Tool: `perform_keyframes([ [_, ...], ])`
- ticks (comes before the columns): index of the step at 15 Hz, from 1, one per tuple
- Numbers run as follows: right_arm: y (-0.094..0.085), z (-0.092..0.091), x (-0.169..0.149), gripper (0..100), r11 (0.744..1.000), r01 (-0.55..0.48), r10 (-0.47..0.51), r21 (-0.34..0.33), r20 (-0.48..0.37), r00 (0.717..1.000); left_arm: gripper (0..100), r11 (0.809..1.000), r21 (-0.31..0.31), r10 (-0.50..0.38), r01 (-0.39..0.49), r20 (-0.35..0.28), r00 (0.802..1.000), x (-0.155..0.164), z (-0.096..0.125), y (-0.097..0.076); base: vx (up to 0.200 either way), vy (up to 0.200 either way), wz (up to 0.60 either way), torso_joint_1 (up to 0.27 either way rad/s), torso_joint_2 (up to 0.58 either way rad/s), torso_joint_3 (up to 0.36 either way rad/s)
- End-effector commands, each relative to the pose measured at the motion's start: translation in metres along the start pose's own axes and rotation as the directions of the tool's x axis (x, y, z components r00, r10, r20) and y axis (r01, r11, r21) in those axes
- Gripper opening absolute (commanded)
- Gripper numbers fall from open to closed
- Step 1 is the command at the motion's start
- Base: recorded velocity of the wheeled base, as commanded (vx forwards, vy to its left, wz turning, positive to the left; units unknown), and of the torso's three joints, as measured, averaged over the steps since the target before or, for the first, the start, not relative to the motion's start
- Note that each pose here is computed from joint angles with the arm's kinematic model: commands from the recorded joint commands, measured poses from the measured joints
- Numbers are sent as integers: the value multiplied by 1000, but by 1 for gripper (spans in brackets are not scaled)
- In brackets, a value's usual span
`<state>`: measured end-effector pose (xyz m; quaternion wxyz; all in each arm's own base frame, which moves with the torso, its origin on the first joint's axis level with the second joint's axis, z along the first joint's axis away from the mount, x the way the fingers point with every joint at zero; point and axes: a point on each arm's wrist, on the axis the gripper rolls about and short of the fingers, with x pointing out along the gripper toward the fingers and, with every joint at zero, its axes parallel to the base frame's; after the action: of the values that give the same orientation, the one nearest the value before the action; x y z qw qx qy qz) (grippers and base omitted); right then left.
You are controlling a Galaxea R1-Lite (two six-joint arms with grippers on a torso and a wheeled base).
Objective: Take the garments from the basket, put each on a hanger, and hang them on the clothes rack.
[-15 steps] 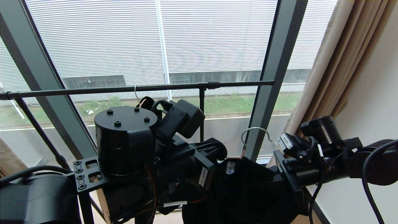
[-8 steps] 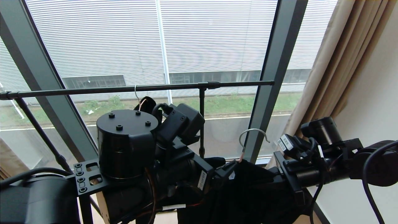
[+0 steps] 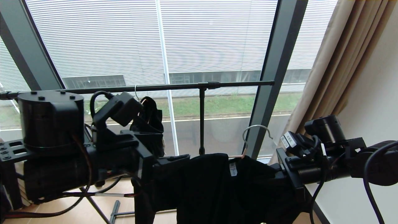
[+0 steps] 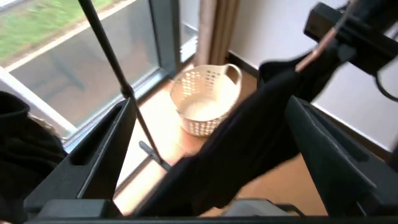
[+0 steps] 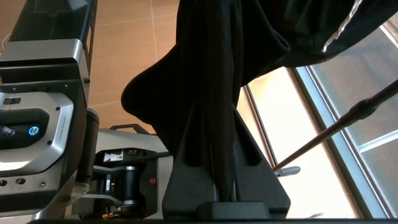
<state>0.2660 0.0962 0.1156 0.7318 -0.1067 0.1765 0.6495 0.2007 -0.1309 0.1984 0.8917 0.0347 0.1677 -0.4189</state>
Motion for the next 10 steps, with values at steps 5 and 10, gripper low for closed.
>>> perform_keyframes([
  [5, -4, -2, -8, 0, 1000, 1, -1, 4, 30, 1000, 100, 977, -159, -151, 145, -28, 988, -23, -40, 58, 0, 0, 0, 0, 0, 0],
  [10, -5, -5, -10, 0, 999, 8, -6, -33, 66, 998, 100, 972, -179, -161, 152, -33, 986, -3, -58, 74, 0, 0, 0, 0, 0, 0],
])
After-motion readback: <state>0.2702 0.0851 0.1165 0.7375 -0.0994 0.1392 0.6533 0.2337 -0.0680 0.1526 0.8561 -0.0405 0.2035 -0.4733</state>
